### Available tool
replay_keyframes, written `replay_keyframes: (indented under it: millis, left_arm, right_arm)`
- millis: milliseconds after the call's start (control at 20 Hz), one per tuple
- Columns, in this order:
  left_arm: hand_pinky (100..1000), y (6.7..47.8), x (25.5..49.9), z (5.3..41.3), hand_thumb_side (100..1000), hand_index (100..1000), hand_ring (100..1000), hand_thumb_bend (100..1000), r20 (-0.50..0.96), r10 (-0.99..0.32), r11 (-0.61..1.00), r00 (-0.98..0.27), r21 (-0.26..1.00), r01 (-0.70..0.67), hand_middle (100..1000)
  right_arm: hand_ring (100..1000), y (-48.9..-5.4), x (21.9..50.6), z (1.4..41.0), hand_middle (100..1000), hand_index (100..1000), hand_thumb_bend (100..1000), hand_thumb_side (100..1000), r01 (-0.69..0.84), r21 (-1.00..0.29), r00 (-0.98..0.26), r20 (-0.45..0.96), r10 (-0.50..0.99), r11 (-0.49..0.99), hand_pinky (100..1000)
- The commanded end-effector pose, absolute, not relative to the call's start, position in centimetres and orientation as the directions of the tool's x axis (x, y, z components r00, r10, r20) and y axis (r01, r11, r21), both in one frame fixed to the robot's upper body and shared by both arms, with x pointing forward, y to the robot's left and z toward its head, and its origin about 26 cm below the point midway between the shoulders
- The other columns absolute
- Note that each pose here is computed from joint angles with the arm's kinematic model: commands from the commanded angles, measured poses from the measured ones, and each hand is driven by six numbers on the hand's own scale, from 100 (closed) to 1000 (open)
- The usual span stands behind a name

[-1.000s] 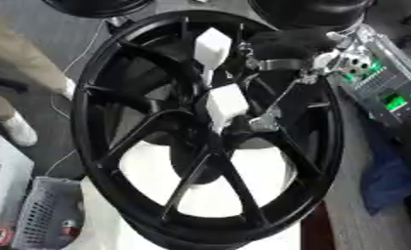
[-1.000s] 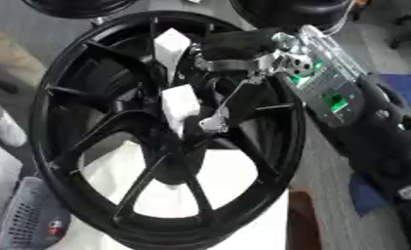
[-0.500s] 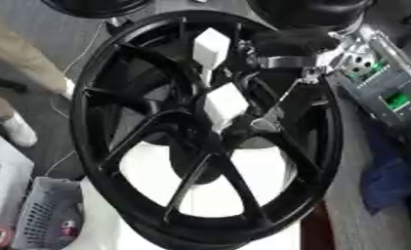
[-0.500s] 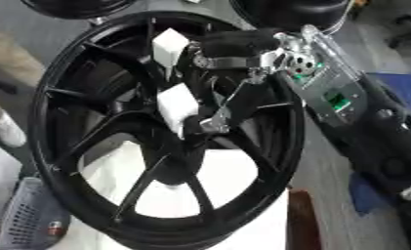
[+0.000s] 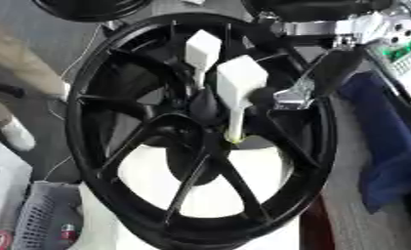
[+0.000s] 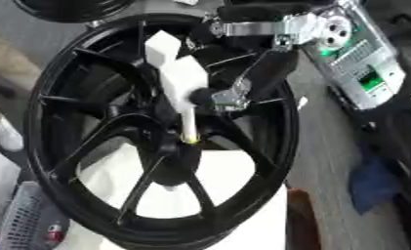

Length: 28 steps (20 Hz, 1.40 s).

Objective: Pull the pin out of the wheel hub.

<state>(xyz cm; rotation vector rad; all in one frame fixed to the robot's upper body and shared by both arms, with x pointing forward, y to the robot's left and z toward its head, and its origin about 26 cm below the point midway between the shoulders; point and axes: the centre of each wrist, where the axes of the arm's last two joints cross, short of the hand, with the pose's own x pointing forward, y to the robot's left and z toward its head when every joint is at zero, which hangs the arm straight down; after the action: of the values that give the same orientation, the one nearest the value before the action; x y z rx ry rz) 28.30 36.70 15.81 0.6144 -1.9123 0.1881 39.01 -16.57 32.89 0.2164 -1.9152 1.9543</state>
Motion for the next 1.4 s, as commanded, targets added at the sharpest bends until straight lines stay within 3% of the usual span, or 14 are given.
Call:
replay_keyframes:
  millis: [50, 500, 900, 1000, 1050, 1150, 1400]
  left_arm:
    - [670, 37.1, 28.2, 16.8, 547, 700, 721, 520, 0.880, -0.350, 0.850, -0.320, 0.154, -0.503, 549]
    - [670, 37.3, 28.1, 17.1, 548, 701, 721, 519, 0.876, -0.357, 0.842, -0.324, 0.151, -0.518, 549]
    - [670, 37.2, 28.2, 17.4, 549, 702, 721, 516, 0.873, -0.349, 0.840, -0.341, 0.130, -0.528, 550]
    - [670, 37.2, 28.2, 17.5, 549, 701, 721, 516, 0.873, -0.347, 0.838, -0.342, 0.125, -0.531, 550]
    - [670, 37.2, 28.2, 17.4, 549, 701, 721, 517, 0.874, -0.345, 0.838, -0.342, 0.122, -0.532, 549]
    - [670, 37.2, 28.2, 17.4, 551, 701, 722, 517, 0.876, -0.339, 0.839, -0.343, 0.117, -0.531, 550]
    - [670, 37.1, 28.2, 17.5, 552, 702, 722, 516, 0.874, -0.338, 0.842, -0.349, 0.114, -0.528, 551]
  right_arm:
    - [571, -20.7, 38.1, 36.5, 407, 600, 100, 468, -0.343, -0.933, -0.909, 0.358, 0.213, 0.107, 743]
    - [564, -35.9, 34.7, 38.5, 402, 597, 100, 418, -0.178, -0.888, -0.776, 0.392, 0.495, 0.424, 740]
    - [578, -47.7, 30.8, 32.0, 450, 654, 100, 462, 0.077, -0.763, -0.520, 0.518, 0.679, 0.641, 757]
    - [611, -49.3, 30.0, 29.7, 521, 714, 100, 522, 0.141, -0.742, -0.460, 0.537, 0.707, 0.655, 772]
    - [694, -50.0, 29.6, 28.6, 735, 842, 100, 582, 0.163, -0.740, -0.429, 0.542, 0.722, 0.652, 802]
    - [774, -50.8, 28.9, 26.7, 820, 895, 100, 645, 0.193, -0.737, -0.390, 0.548, 0.740, 0.648, 843]
    - [809, -51.2, 28.1, 24.6, 837, 913, 100, 701, 0.208, -0.726, -0.362, 0.566, 0.741, 0.656, 860]
